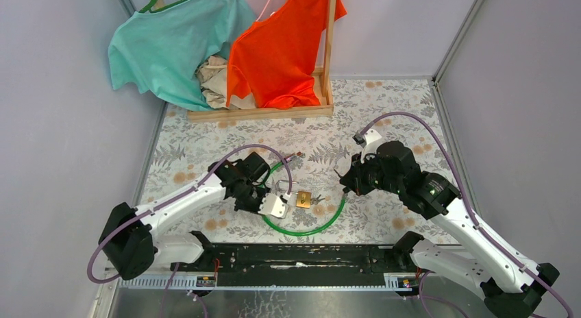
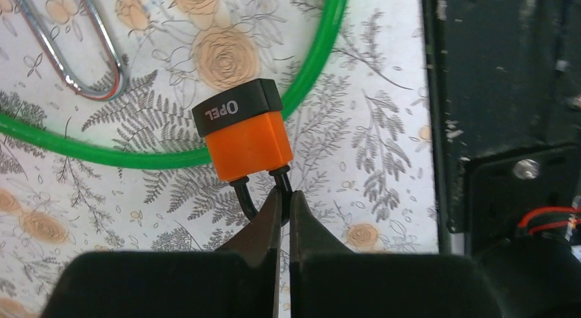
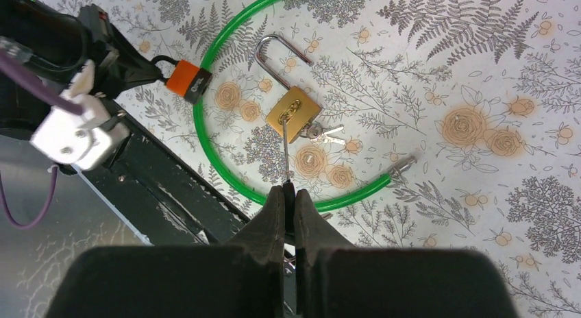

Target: Unlock with the key

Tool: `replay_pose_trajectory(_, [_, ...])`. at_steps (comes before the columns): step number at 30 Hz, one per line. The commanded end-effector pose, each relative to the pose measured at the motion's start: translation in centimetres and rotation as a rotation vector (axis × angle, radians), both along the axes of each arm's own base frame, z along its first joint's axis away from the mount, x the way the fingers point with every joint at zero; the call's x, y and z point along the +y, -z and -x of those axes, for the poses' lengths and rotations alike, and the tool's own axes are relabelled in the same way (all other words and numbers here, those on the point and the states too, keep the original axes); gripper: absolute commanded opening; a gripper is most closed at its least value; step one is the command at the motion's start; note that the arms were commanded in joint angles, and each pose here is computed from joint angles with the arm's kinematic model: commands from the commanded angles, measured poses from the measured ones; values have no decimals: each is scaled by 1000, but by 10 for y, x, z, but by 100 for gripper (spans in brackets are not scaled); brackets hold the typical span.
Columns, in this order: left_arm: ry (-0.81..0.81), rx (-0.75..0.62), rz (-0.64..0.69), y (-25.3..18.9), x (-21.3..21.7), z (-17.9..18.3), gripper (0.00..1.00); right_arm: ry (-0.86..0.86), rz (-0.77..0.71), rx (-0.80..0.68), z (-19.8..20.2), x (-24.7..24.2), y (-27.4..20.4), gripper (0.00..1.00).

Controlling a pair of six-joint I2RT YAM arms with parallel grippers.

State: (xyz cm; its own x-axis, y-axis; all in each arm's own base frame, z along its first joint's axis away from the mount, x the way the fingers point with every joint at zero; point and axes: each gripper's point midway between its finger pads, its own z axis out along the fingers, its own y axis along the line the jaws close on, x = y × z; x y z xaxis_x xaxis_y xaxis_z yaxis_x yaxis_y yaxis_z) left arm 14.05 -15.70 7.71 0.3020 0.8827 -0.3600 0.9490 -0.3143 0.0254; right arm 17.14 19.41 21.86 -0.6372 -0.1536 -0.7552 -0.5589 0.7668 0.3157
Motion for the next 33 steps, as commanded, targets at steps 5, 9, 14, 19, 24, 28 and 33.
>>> replay_pose_trajectory(5, [-197, -160, 20, 26, -11, -43, 0, 3, -63, -16, -1, 6, -19, 0])
replay_pose_trajectory(9, [-208, -149, 7, 34, -9, -38, 11, 7, -63, -12, 0, 6, -18, 0])
replay_pose_trajectory(14, [-179, -129, -1, 31, -6, -26, 53, 3, -68, -12, -1, 7, -18, 0])
replay_pose_trajectory(19, [-145, -169, 9, 12, 1, -23, 72, 7, -61, -19, -2, 6, -19, 0])
replay_pose_trajectory(24, [-92, -302, 84, -4, -5, -31, 100, 8, -59, -28, -5, 7, -19, 0])
replay_pose_trajectory(28, [60, -461, 141, 6, -6, -34, 100, 11, -57, -25, -7, 9, -18, 0])
replay_pose_trajectory(33, [255, -489, 199, 25, -14, -22, 100, 19, -51, -29, -9, 8, -17, 0])
